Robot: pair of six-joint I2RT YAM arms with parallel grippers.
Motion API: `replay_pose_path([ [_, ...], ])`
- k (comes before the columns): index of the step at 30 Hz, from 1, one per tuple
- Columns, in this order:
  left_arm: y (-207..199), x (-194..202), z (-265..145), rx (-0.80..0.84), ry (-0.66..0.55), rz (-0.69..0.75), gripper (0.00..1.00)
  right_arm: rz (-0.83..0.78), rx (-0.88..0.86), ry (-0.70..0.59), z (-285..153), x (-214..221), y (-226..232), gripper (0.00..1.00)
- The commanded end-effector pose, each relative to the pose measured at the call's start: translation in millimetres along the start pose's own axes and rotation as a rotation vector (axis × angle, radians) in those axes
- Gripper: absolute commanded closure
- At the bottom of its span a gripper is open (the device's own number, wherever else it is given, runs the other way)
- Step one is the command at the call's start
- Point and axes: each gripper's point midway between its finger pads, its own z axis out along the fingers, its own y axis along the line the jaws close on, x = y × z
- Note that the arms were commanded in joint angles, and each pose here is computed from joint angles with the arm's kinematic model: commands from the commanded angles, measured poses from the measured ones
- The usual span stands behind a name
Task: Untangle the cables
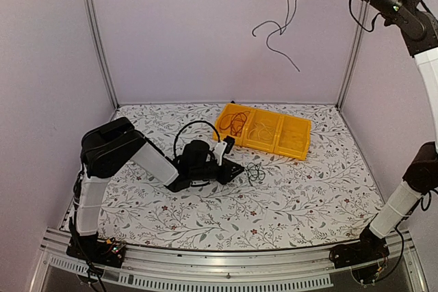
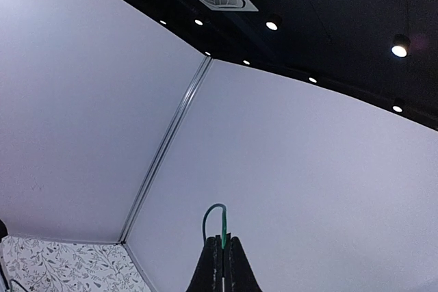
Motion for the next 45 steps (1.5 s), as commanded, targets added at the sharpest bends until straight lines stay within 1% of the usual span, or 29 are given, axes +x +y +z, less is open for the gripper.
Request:
replay_pose_path([
  [1, -8.8, -9.6, -11.7, 0.018, -0.002, 0.009, 0.78, -0.057, 0.083, 0.042, 7.2, 20.6, -14.0, 1.0],
  [6, -22.0, -22.3, -22.5, 0.027, -0.009, 0.04, 0.77, -0.045, 0.096, 0.12, 4.8, 55.6, -13.7, 1.0],
  [8, -28.1, -28.0, -28.8, 0.028, -0.016, 0.051, 0.73, -0.035, 0.1, 0.162, 2.9, 73.4, -13.8, 1.0],
  [12, -33.7, -42.1, -46.6, -0.008, -0.042, 0.061, 0.61, 0.003, 0.12, 0.254, -5.6, 115.8, -21.2, 1.0],
  [15, -33.8, -45.9, -61.9, -0.042, -0.052, 0.057, 0.56, 0.071, 0.139, 0.347, -16.0, 159.6, -31.9, 1.0],
  [17, -35.1, -48.0, -69.5, -0.056, -0.053, 0.059, 0.55, 0.095, 0.127, 0.429, -24.6, 200.2, -27.9, 1.0],
  [18, -36.3, -49.5, -72.3, -0.061, -0.051, 0.064, 0.54, 0.092, 0.123, 0.463, -29.1, 217.4, -25.4, 1.0],
  [21, -40.5, -54.2, -78.4, -0.077, -0.045, 0.086, 0.53, 0.1, 0.109, 0.529, -47.2, 251.6, -19.7, 1.0],
  [25, -43.5, -60.3, -83.7, -0.104, -0.039, 0.117, 0.52, 0.098, 0.107, 0.59, -64.3, 283.3, -15.0, 1.0],
  [31, -42.5, -65.4, -89.3, -0.135, -0.043, 0.125, 0.51, 0.095, 0.128, 0.657, -90.3, 320.7, -19.1, 1.0],
  [40, -37.2, -60.8, -85.9, -0.16, -0.006, 0.122, 0.51, 0.126, 0.143, 0.734, -116.2, 358.4, -19.4, 1.0],
  [45, -35.7, -58.0, -84.2, -0.166, 0.011, 0.119, 0.51, 0.148, 0.136, 0.828, -134.2, 403.4, -12.9, 1.0],
])
